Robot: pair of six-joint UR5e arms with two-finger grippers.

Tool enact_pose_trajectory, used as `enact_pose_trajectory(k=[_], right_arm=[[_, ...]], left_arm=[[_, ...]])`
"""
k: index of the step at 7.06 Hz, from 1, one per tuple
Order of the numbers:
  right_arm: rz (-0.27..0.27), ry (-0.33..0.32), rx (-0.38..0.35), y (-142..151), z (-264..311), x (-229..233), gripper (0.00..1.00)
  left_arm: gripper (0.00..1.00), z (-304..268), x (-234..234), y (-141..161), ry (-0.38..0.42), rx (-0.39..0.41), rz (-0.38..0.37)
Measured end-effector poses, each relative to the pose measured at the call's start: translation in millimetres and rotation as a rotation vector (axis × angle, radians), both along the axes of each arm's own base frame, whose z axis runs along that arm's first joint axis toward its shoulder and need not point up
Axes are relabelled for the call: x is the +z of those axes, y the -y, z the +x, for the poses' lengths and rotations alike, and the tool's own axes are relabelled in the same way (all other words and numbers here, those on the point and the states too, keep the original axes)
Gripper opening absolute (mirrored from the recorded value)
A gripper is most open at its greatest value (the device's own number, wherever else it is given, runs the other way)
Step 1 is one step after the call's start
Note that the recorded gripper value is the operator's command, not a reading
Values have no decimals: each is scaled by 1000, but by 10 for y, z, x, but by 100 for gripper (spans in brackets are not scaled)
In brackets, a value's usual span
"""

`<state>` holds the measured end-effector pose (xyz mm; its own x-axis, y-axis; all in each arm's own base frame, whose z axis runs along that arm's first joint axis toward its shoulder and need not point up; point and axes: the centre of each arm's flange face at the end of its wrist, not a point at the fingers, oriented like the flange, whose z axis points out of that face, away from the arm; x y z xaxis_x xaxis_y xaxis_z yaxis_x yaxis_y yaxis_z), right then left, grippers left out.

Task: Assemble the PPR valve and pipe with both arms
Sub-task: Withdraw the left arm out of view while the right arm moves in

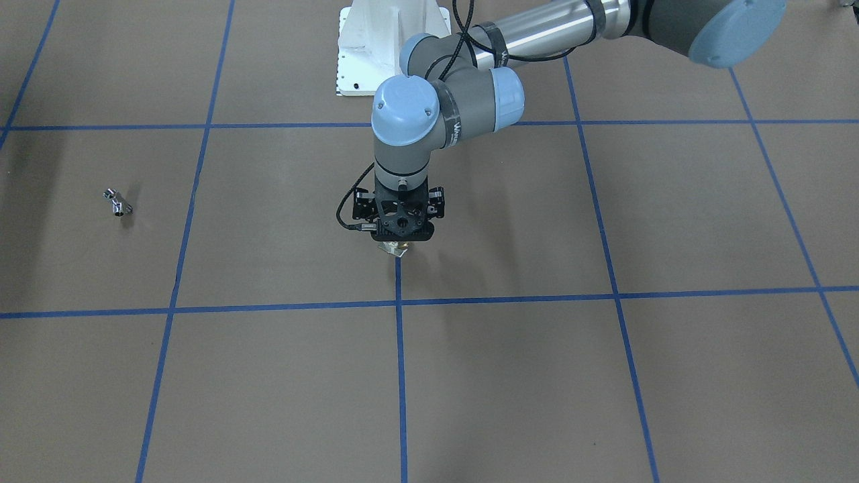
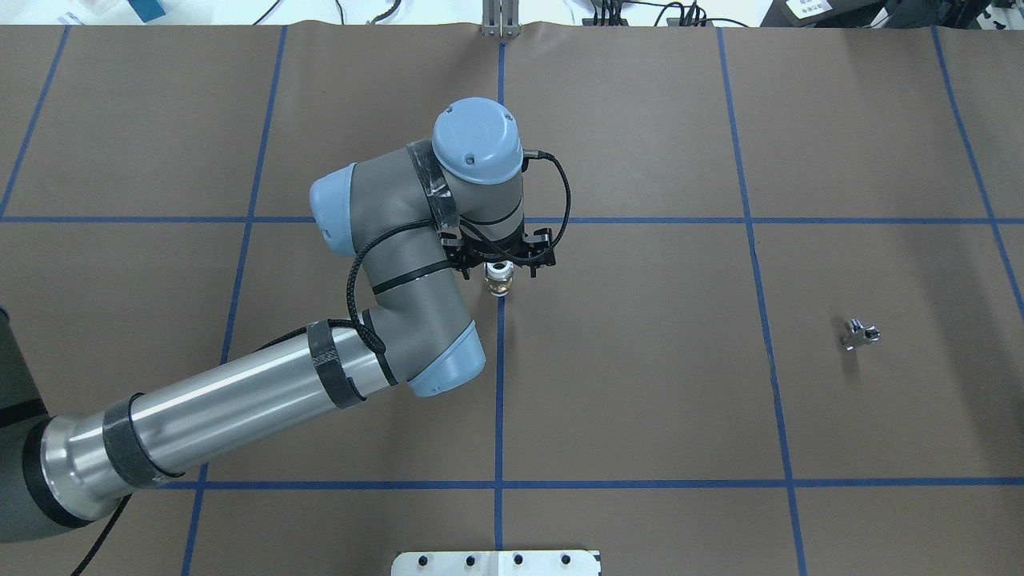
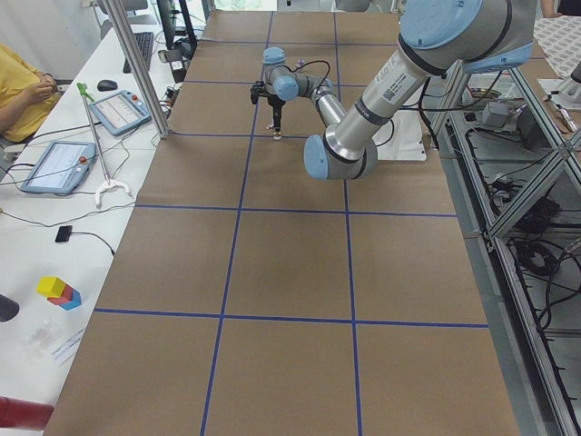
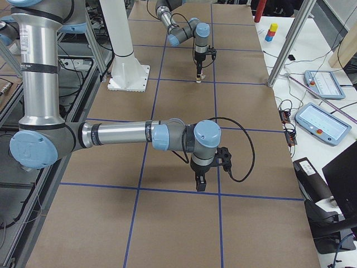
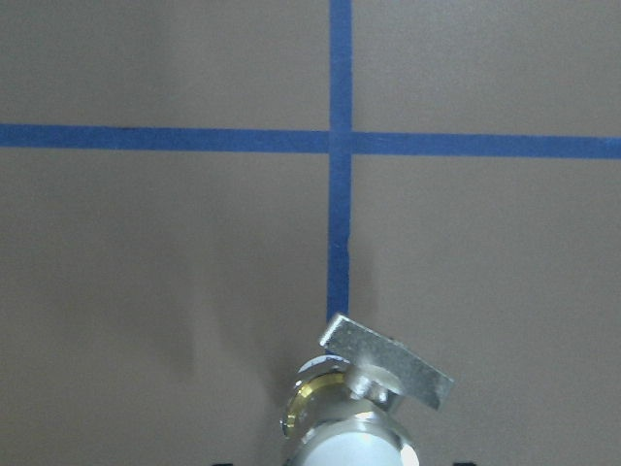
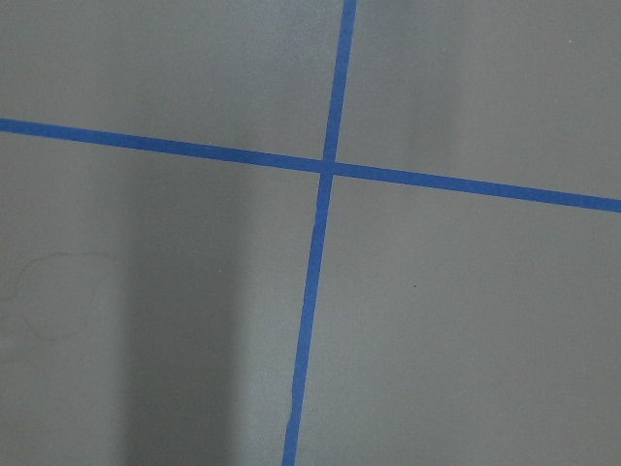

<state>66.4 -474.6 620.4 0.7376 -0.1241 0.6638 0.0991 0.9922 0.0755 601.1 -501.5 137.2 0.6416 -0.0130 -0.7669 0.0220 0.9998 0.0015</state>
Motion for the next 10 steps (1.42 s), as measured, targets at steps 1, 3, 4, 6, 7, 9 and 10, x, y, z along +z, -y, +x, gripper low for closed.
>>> enact_pose_trajectory(k=[1,3,4,6,7,9,10], right_arm=[[5,0,-1,13,-2,-18,100],[16,34,-10,53,-73,-94,100],[17,65,-14,74,-144,-149,100],[1,86,5,99,-337,-365,100],[-12,90,22,103,-475,-539,100],[-30,96,45,88,-750,-838,100],[-19,100,47,81,-840,-894,100]], left_arm=[[99,-262,-80,124,-25,-14,-7],[99,-1092,201,197,-50,5,17],[99,-1659,500,127,-31,49,81],[99,-2802,1160,111,41,117,202],[99,-3402,1580,196,63,151,232],[99,-4749,2539,215,40,233,285],[99,-5291,2982,61,26,247,298]])
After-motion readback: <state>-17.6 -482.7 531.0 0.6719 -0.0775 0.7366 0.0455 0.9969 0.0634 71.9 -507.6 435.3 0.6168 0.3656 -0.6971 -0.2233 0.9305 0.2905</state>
